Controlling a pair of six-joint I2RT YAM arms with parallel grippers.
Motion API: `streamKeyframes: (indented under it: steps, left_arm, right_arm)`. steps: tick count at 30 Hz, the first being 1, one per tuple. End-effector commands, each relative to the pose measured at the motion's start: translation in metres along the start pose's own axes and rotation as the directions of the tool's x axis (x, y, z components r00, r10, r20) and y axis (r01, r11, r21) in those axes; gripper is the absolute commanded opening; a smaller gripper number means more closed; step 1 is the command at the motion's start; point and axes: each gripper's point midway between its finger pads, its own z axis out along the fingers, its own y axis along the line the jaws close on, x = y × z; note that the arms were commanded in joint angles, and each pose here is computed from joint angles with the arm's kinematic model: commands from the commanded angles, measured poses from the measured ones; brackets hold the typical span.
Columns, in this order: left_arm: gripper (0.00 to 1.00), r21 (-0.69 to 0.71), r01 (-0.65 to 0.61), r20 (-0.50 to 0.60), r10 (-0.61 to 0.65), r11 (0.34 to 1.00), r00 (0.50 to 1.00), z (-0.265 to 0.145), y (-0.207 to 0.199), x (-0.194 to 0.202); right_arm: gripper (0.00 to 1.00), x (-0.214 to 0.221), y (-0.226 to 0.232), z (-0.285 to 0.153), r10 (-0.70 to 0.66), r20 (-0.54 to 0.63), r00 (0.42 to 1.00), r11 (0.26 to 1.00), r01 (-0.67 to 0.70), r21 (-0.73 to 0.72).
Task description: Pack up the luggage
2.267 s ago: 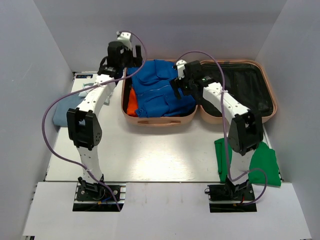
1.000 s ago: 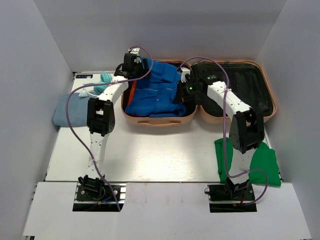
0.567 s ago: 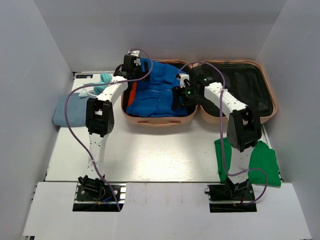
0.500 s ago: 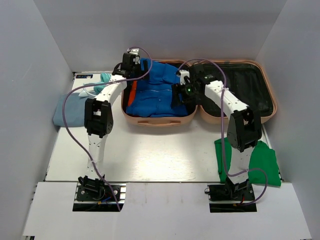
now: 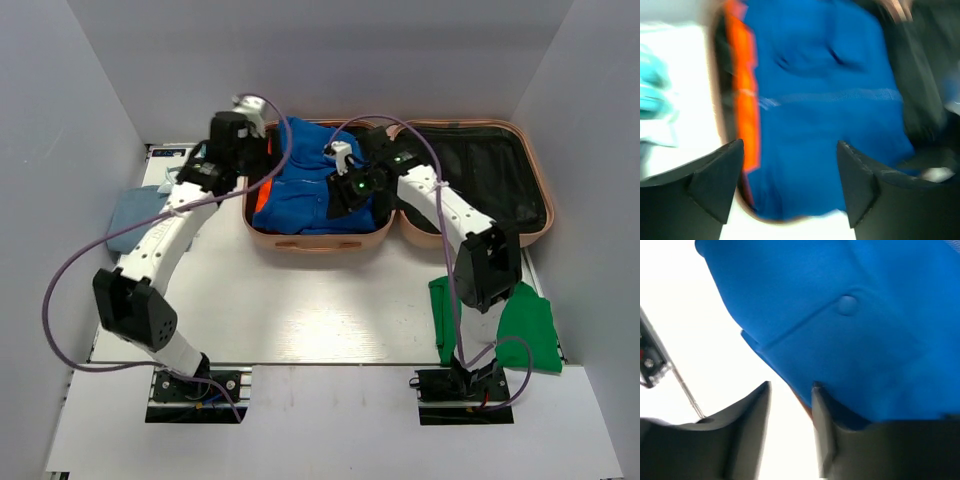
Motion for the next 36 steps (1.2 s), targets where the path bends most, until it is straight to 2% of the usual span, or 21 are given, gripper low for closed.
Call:
streamKeyframes:
  steps: [1, 3, 4, 5, 6, 8, 13, 17, 20, 22, 23, 24, 25, 26, 27, 29, 30, 32, 34, 35, 36]
  left_arm:
    - [0.75, 0.158, -0.02, -0.28, 0.064, 0.987, 0.958, 0.029, -0.026, 0.096]
    - [0.7, 0.247, 0.029, -0.356, 0.063, 0.969, 0.932, 0.041, -0.04, 0.12]
    - [0.67, 0.246, 0.038, -0.365, 0.056, 0.969, 0.929, 0.046, -0.041, 0.12]
    - [0.64, 0.238, 0.064, -0.456, 0.054, 0.969, 0.889, 0.063, -0.039, 0.151]
    - [0.64, 0.234, 0.063, -0.473, 0.057, 0.97, 0.879, 0.068, -0.038, 0.156]
    - [0.64, 0.227, 0.047, -0.473, 0.068, 0.973, 0.879, 0.084, -0.034, 0.167]
    - [0.66, 0.153, -0.014, -0.475, 0.086, 0.988, 0.876, 0.103, -0.008, 0.195]
    - [0.66, 0.055, -0.064, -0.512, 0.083, 0.996, 0.855, 0.114, 0.017, 0.219]
    - [0.69, 0.067, -0.064, -0.469, 0.088, 0.996, 0.879, 0.117, 0.013, 0.206]
    - [0.72, 0.079, -0.069, -0.42, 0.096, 0.995, 0.902, 0.123, 0.006, 0.176]
    - [0.75, 0.066, -0.067, -0.451, 0.09, 0.996, 0.888, 0.118, 0.008, 0.177]
    - [0.81, 0.074, -0.069, -0.384, 0.092, 0.995, 0.919, 0.12, -0.001, 0.141]
    - [0.94, 0.07, -0.063, -0.365, 0.084, 0.996, 0.927, 0.117, -0.002, 0.128]
    - [1.0, 0.064, -0.07, -0.382, 0.089, 0.996, 0.92, 0.112, -0.002, 0.126]
    - [1.0, 0.071, -0.078, -0.304, 0.096, 0.994, 0.948, 0.106, -0.012, 0.087]
    - [1.0, -0.005, -0.105, -0.281, 0.099, 0.994, 0.955, 0.095, -0.004, 0.069]
    - [1.0, -0.011, -0.113, -0.225, 0.108, 0.994, 0.968, 0.086, -0.014, 0.042]
    - [1.0, -0.082, -0.136, -0.197, 0.118, 0.987, 0.973, 0.065, -0.008, 0.022]
    - [1.0, -0.113, -0.144, -0.13, 0.129, 0.983, 0.983, 0.041, -0.009, -0.003]
    - [1.0, -0.133, -0.14, -0.116, 0.125, 0.981, 0.985, 0.031, -0.006, -0.006]
    - [1.0, -0.143, -0.145, -0.13, 0.126, 0.979, 0.984, 0.027, -0.005, 0.0]
  right_arm:
    - [0.41, 0.017, -0.003, 0.025, 0.032, -0.051, 0.998, 0.999, -0.034, -0.033]
    - [0.39, 0.023, -0.011, 0.038, 0.091, -0.075, 0.993, 0.995, -0.094, -0.032]
    - [0.39, 0.027, -0.017, 0.046, 0.106, -0.088, 0.99, 0.994, -0.109, -0.027]
    - [0.39, 0.037, -0.022, 0.057, 0.134, -0.116, 0.984, 0.99, -0.138, -0.028]
    - [0.39, 0.039, -0.026, 0.064, 0.136, -0.115, 0.984, 0.99, -0.139, -0.02]
    - [0.35, 0.048, -0.044, 0.079, 0.175, -0.131, 0.976, 0.984, -0.173, 0.027]
    - [0.35, 0.069, -0.078, 0.099, 0.209, -0.127, 0.97, 0.969, -0.188, 0.158]
    - [0.37, 0.069, -0.074, 0.093, 0.196, -0.129, 0.972, 0.973, -0.176, 0.149]
    - [0.41, 0.055, -0.067, 0.083, 0.137, -0.111, 0.984, 0.985, -0.123, 0.124]
    - [0.5, 0.045, -0.056, 0.068, 0.128, -0.102, 0.986, 0.987, -0.117, 0.109]
    - [0.55, 0.023, -0.049, 0.057, 0.096, -0.06, 0.994, 0.992, -0.091, 0.087]
    - [0.65, 0.023, -0.04, 0.045, 0.102, -0.077, 0.992, 0.992, -0.096, 0.079]
    - [0.69, 0.01, -0.032, 0.03, 0.078, -0.043, 0.996, 0.994, -0.074, 0.076]
    - [0.73, 0.009, -0.026, 0.024, 0.068, -0.035, 0.997, 0.996, -0.066, 0.059]
    - [0.9, -0.001, -0.016, 0.01, 0.04, 0.001, 0.999, 0.998, -0.04, 0.055]
    - [0.9, -0.001, -0.006, -0.009, 0.026, 0.029, 0.999, 0.999, -0.027, 0.047]
    - [0.9, -0.006, 0.005, -0.027, 0.008, 0.063, 0.998, 0.999, -0.011, 0.044]
    - [0.9, 0.003, 0.002, -0.038, 0.051, 0.057, 0.997, 0.997, -0.055, 0.062]
    - [0.9, 0.008, 0.003, -0.058, 0.063, 0.087, 0.994, 0.991, -0.072, 0.115]
    - [0.9, 0.028, -0.017, -0.057, 0.087, 0.061, 0.994, 0.968, -0.099, 0.23]
    - [0.9, 0.023, -0.015, -0.074, 0.071, 0.106, 0.992, 0.957, -0.097, 0.272]
